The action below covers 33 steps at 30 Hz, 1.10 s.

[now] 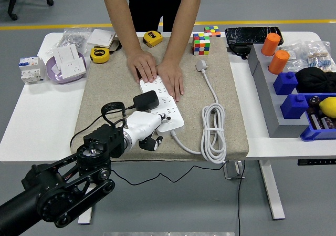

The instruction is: Pick up the plug,place it near the board,insert it into the board,press the button

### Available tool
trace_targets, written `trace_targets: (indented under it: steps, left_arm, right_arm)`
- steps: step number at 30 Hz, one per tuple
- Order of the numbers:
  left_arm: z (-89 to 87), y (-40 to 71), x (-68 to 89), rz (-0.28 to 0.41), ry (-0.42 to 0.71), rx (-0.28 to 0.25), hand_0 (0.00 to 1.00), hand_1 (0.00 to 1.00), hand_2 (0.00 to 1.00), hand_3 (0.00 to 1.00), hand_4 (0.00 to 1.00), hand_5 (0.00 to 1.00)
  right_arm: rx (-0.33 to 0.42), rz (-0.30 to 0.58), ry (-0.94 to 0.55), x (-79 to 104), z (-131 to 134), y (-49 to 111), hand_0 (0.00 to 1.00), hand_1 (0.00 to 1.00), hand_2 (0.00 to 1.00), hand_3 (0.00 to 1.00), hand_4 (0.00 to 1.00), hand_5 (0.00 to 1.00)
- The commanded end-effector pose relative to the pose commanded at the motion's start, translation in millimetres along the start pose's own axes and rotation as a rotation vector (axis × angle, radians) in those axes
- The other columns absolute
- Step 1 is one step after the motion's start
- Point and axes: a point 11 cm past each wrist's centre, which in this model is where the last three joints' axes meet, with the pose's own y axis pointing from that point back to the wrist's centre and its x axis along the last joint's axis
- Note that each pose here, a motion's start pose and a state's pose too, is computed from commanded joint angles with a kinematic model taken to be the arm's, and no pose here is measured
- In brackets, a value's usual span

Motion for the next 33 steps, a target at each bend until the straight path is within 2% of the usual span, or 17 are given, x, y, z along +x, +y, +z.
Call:
trace_targets:
  steps: [16, 28, 33]
  left_arm:
    - [-1.0, -1.7, -2.0, -0.011, -0.008, 0.000, 0.113, 0.061, 0.161, 0.883, 0.471, 0.097]
    - [-6.3, -5.3, -10.1, -0.043, -0.011, 0.021, 0.113, 0.060, 0.161, 0.853, 0.469, 0.098]
    - [-4.5, -3.0, -3.6, -0.013, -0.003, 0.008, 0.114, 0.060, 0.161, 0.848, 0.468, 0.099]
  right_arm:
    - [0.004, 0.002, -0.003, 1.0, -1.7, 0.0, 0.810, 0.720, 0.694, 0.606, 0.885, 0.571]
    - [0.004, 0.001, -0.003, 0.5, -1.8, 0.0, 0.810, 0.719, 0.694, 0.606, 0.885, 0.570]
    - [0.003, 0.001, -0.002, 0.4, -1.3, 0.0, 0.811, 0.719, 0.694, 0.606, 0.885, 0.571]
